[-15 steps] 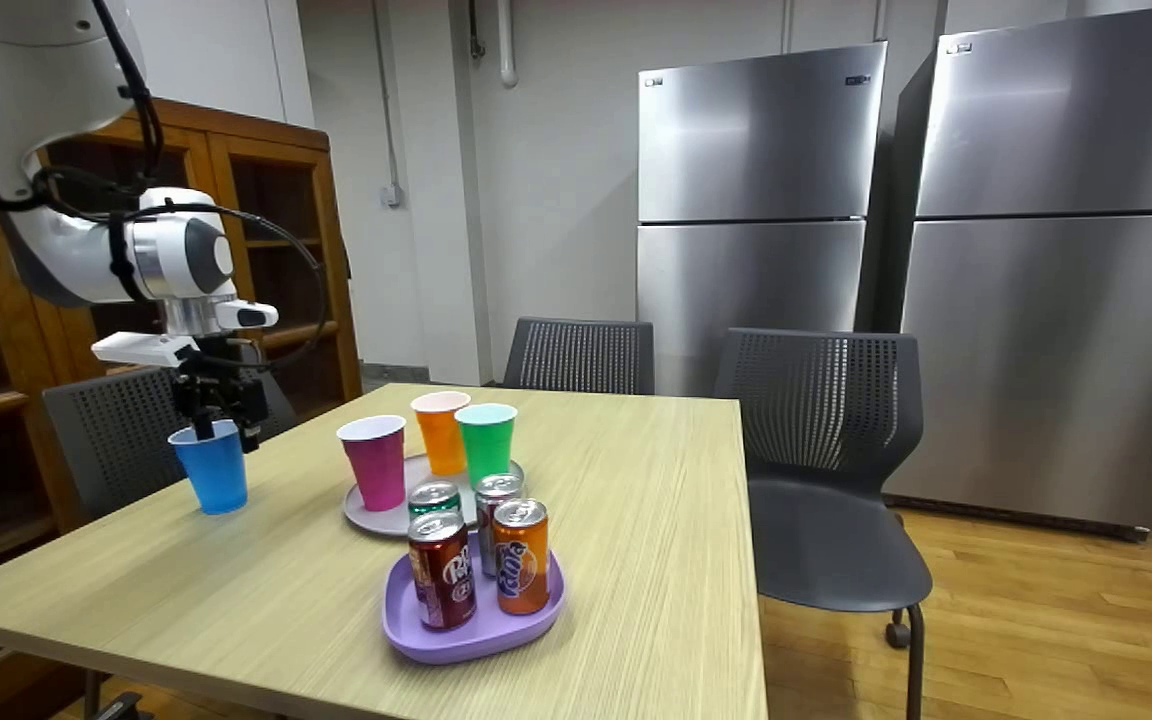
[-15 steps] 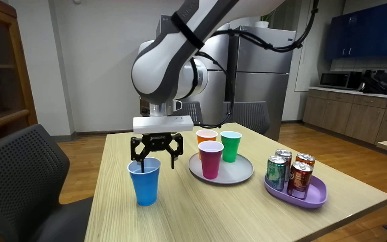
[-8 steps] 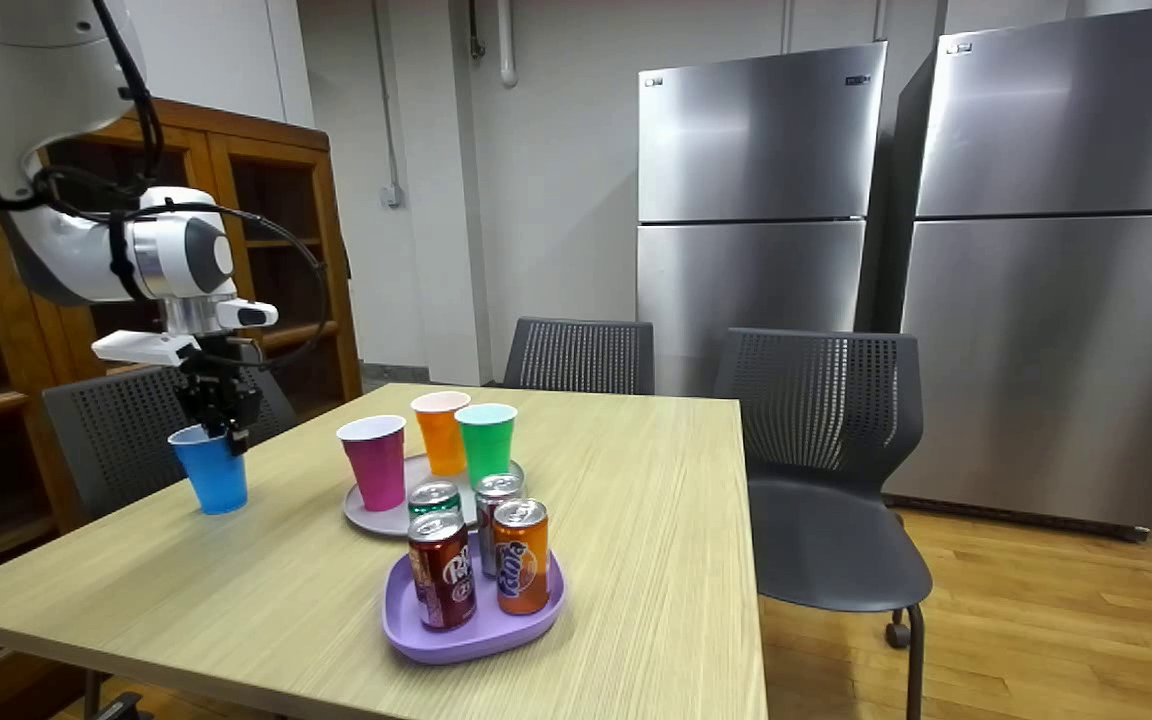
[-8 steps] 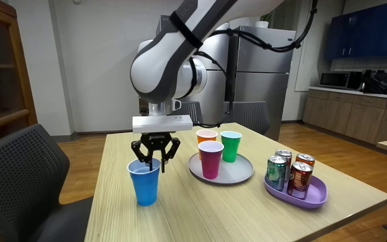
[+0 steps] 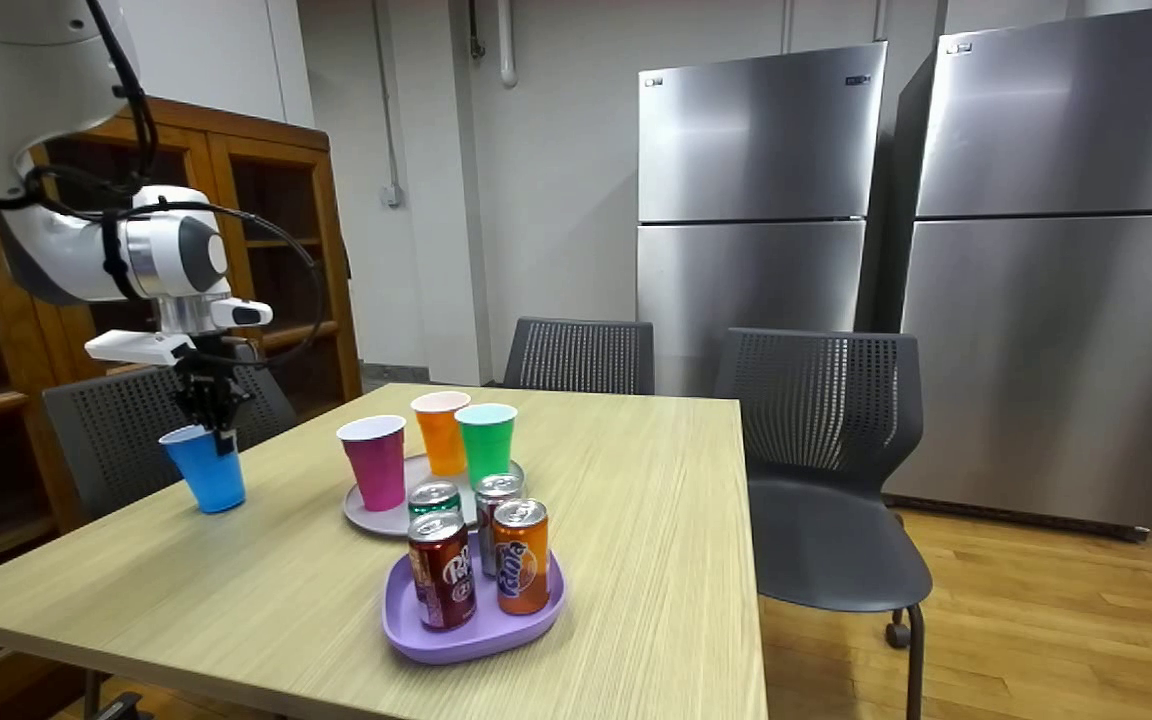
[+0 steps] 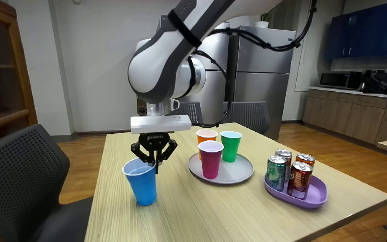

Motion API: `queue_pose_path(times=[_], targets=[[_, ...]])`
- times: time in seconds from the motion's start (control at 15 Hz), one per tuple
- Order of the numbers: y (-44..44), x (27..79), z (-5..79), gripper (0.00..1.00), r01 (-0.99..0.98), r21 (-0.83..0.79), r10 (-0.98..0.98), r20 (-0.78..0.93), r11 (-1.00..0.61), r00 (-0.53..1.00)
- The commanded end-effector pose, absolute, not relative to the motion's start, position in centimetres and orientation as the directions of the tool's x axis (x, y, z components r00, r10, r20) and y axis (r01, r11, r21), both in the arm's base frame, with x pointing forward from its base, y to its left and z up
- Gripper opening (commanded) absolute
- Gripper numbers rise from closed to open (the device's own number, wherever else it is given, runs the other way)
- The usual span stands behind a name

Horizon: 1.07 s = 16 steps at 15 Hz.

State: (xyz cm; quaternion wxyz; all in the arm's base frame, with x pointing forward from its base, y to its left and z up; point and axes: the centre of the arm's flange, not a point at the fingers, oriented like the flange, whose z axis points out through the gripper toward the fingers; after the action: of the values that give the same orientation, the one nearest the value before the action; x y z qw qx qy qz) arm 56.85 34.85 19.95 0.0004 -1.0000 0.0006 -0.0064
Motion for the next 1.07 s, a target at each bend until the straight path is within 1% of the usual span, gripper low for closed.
queue_pose_path(times=[0.0,0.53,1.0], targets=[[33.7,55.1,21.8,0.01,0.032,0.000,0.032,0.031,-0.999,0.999],[28.2,49.9,22.5,0.01,0.025,0.000,0.025,0.059,-1.000,0.998],[18.7,45.0,21.8,0.01,-0.099,-0.012,-0.100,0.082,-0.995,0.992]])
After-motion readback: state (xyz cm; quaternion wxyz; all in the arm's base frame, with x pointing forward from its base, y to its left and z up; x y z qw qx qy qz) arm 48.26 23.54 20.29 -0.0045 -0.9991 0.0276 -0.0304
